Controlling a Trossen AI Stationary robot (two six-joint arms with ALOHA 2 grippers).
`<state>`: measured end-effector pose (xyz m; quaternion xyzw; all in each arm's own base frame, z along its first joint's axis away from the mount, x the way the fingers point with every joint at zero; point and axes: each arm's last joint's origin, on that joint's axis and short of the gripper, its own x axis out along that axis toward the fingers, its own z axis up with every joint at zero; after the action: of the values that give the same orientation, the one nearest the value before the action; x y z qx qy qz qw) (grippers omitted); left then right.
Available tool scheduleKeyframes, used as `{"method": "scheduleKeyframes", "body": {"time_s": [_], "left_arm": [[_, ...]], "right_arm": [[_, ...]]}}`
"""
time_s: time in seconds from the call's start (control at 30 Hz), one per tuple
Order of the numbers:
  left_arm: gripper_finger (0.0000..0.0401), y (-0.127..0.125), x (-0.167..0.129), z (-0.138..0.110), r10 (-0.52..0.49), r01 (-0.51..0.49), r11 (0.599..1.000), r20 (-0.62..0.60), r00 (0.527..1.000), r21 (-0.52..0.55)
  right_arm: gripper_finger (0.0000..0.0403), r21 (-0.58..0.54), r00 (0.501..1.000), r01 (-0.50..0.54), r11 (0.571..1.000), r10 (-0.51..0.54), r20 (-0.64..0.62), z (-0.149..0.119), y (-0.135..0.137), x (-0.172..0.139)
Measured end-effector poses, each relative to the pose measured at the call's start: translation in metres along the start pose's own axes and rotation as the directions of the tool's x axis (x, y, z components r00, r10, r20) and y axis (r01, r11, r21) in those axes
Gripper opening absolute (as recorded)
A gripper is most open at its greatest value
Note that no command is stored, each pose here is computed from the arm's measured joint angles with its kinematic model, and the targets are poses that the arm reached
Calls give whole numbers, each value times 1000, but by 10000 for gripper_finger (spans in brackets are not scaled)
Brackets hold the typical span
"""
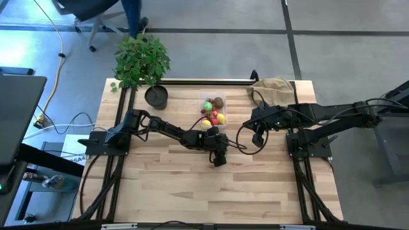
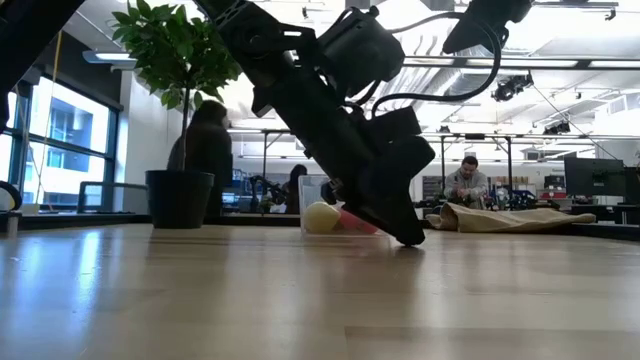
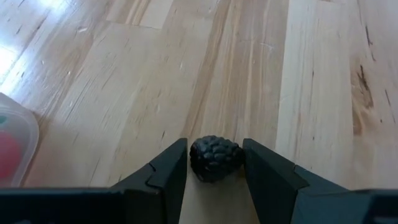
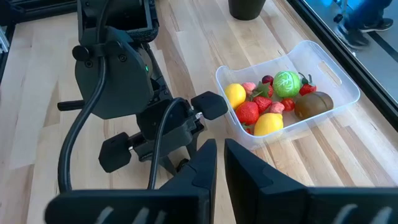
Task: Pick and placing Produce into tupperware
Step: Put the blackberry into the transparent bin
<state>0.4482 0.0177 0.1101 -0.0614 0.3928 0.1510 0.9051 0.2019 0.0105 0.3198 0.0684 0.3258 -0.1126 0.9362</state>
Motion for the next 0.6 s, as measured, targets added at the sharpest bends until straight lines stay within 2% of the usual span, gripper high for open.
{"method": "scheduleKeyframes", "body": {"time_s": [0.27, 0.6], "left_arm": [[142, 0, 0, 0, 0, 0, 1000, -2, 1000, 0], [107, 0, 0, 0, 0, 0, 1000, 1, 1000, -1]], "right_arm": [[24, 0, 1000, -1, 1000, 1, 0, 0, 0, 0], [24, 0, 1000, 0, 1000, 0, 0, 0, 0, 0]]}}
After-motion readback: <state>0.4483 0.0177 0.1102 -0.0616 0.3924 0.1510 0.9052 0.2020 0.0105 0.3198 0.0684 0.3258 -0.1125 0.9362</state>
